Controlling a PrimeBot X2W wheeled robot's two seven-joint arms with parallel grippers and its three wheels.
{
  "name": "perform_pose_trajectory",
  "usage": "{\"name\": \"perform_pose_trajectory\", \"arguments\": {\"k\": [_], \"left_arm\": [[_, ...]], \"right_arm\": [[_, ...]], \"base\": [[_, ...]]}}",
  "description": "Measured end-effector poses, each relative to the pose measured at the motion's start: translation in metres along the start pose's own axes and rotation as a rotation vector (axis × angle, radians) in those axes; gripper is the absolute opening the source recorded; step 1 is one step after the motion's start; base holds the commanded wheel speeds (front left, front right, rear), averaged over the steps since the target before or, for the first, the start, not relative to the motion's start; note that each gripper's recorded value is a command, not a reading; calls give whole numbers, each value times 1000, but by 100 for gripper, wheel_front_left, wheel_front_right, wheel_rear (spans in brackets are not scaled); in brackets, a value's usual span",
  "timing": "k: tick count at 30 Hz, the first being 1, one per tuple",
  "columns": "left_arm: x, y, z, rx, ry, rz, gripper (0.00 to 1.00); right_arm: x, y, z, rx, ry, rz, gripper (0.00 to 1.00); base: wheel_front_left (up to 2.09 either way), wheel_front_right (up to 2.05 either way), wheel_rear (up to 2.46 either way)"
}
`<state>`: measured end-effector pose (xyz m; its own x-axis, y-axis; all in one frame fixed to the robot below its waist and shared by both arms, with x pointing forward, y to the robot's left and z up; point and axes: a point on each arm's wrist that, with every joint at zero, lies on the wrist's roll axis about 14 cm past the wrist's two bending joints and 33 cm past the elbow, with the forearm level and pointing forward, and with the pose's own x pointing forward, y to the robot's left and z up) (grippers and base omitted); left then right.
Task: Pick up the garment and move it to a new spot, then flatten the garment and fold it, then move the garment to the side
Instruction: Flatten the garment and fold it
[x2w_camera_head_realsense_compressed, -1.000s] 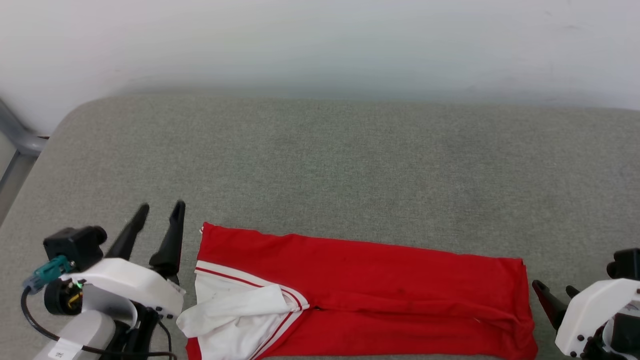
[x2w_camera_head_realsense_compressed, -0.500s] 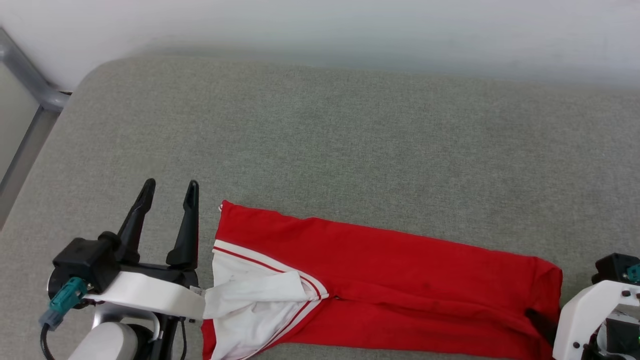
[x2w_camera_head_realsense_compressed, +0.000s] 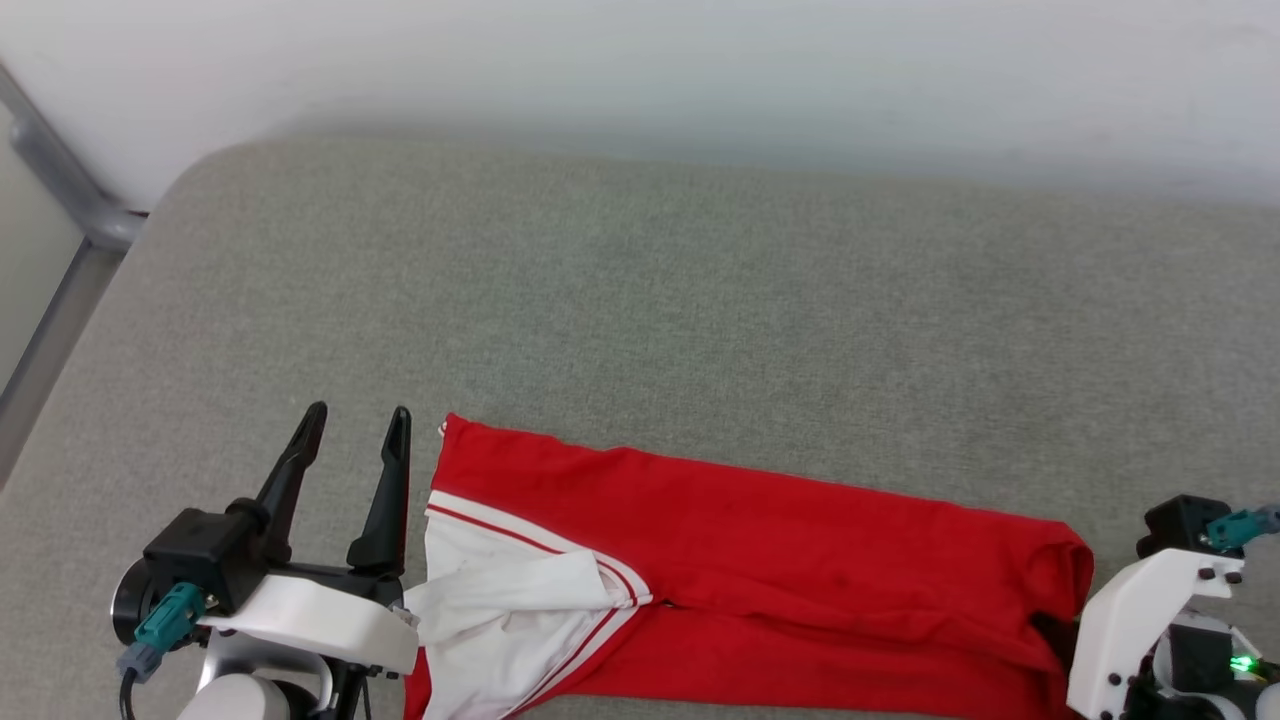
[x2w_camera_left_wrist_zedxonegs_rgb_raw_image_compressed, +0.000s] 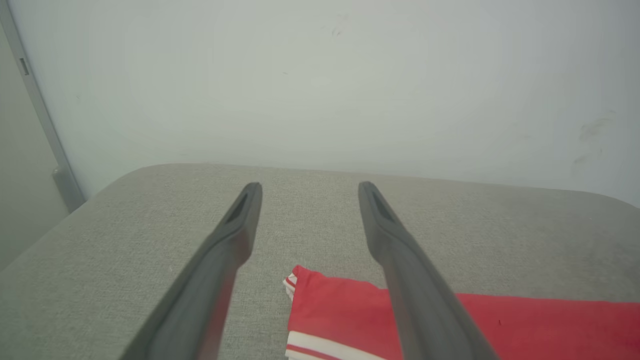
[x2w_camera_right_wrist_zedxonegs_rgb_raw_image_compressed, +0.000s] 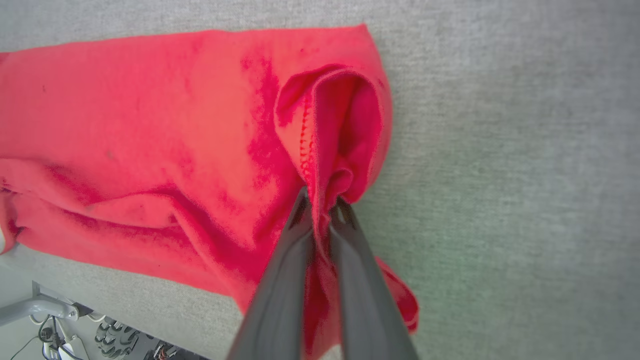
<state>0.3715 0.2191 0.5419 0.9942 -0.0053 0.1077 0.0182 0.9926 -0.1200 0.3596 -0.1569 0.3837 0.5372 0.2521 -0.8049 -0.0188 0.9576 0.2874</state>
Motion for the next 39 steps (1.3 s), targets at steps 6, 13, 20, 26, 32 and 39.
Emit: {"name": "perform_pose_trajectory", "arguments": {"k": [6,13,20,26,32,39], "left_arm": [[-3,-12,4,8,-9,-34,100],[-3,-16,2,21,0,-48,100],[-5,-17,0,33,11,-54,100],[-11,-19,0,32,18,-57,100],[-17,-19,-4,27,31,-56,100],[-18,-14,-5,25,38,-46,100]], "right_arm": [[-37,-38,21,68,-103,-86,0],[-67,-92,33,193,-174,-201,0],[-59,-56,33,443,-112,107,0],[-43,18,19,576,31,520,0],[-40,93,17,603,115,807,0],[-39,172,17,560,186,992,0]], "base": [[0,0,0],[0,0,0],[0,0,0],[0,0,0],[0,0,0],[0,0,0]]}}
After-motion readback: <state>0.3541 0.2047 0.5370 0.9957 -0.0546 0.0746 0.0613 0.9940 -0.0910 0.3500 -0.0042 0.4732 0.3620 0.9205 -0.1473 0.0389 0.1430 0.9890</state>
